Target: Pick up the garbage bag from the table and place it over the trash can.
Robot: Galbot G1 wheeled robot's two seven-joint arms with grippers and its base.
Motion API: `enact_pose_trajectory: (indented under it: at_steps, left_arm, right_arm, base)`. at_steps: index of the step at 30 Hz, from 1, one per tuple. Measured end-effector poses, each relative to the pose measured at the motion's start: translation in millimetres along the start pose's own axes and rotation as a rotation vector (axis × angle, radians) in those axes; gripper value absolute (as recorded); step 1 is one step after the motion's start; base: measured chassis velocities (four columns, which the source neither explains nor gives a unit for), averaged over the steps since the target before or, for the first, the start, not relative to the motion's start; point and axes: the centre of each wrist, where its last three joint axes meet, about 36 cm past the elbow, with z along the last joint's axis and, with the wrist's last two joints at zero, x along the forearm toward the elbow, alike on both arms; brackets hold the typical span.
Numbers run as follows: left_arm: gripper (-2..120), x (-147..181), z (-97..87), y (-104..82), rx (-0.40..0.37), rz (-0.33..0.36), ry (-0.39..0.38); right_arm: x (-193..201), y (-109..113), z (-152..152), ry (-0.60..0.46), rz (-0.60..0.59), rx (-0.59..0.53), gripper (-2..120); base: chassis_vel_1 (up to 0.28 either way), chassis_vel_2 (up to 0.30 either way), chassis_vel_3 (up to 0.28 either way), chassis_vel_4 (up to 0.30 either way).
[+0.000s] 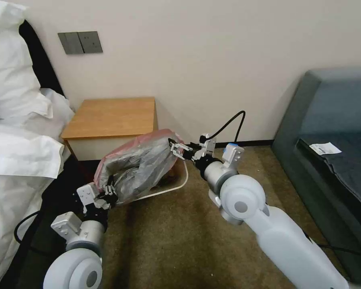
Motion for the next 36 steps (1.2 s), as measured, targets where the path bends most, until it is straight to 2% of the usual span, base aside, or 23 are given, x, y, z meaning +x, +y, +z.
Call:
enact_pose_trajectory:
  at_steps: [1, 5, 6, 9, 11, 12, 13, 15, 17, 19, 20, 21, 32, 36]
  left_arm:
    - [5, 0.0, 0.0, 0.0, 0.0, 0.0, 0.0]
    - [5, -0.8, 1.6, 1.6, -0.001, -0.005, 0.003]
    - [5, -0.8, 1.6, 1.6, -0.001, -0.005, 0.003]
    - [5, -2.8, 1.9, 2.3, -0.001, -0.006, 0.002]
    - [5, -3.9, 1.7, 2.7, -0.001, -0.006, 0.0]
    - [5, -4.9, 1.4, 3.3, -0.002, -0.006, -0.001]
    - [5, -4.9, 1.4, 3.3, -0.002, -0.006, -0.001]
    - [5, -5.5, 0.6, 3.7, -0.003, -0.005, -0.003]
    - [5, -5.6, 0.4, 3.7, -0.003, -0.005, -0.004]
    - [5, -5.9, -0.1, 3.8, -0.002, -0.005, -0.006]
    - [5, -5.9, -0.1, 3.8, -0.002, -0.005, -0.006]
    - [5, -5.8, -0.2, 3.8, -0.001, -0.005, -0.006]
    - [5, -5.9, -0.4, 3.6, 0.0, -0.005, -0.007]
    - [5, -6.1, -3.1, 2.9, 0.005, -0.001, -0.015]
  right_arm:
    - [0.0, 0.0, 0.0, 0.0, 0.0, 0.0, 74]
    - [1.5, 0.9, 1.6, -0.006, -0.002, -0.004, 55]
    - [1.5, 0.9, 1.6, -0.006, -0.002, -0.004, 55]
    - [2.1, 0.4, 2.7, -0.009, 0.003, -0.005, 40]
    - [2.4, 0.6, 2.3, -0.011, 0.002, -0.006, 36]
    - [2.9, 1.0, 2.1, -0.012, 0.001, -0.006, 30]
    - [2.9, 1.0, 2.1, -0.012, 0.001, -0.006, 30]
    - [3.3, 1.5, 1.8, -0.014, 0.0, -0.006, 20]
    - [3.3, 1.6, 1.9, -0.015, 0.0, -0.006, 18]
    - [2.9, 2.4, 2.6, -0.016, -0.001, -0.007, 5]
    - [2.9, 2.4, 2.6, -0.016, -0.001, -0.007, 5]
    - [2.3, 2.8, 3.4, -0.015, -0.001, -0.006, 0]
    - [2.4, 5.3, 5.4, -0.024, 0.001, 0.0, 0]
    - [7.7, 5.4, 6.2, -0.015, 0.05, 0.024, 0]
  base:
    - [0.0, 0.0, 0.0, 0.0]
    - [0.0, 0.0, 0.0, 0.0]
    - [0.0, 0.0, 0.0, 0.0]
    - [0.0, 0.0, 0.0, 0.0]
    - [0.0, 0.0, 0.0, 0.0]
    - [0.0, 0.0, 0.0, 0.0]
    - [0.0, 0.0, 0.0, 0.0]
    - [0.0, 0.0, 0.0, 0.0]
    - [0.0, 0.0, 0.0, 0.0]
    - [0.0, 0.0, 0.0, 0.0]
    - [0.0, 0.0, 0.0, 0.0]
    - [0.0, 0.0, 0.0, 0.0]
    - [0.0, 0.0, 0.0, 0.0]
    - [0.0, 0.0, 0.0, 0.0]
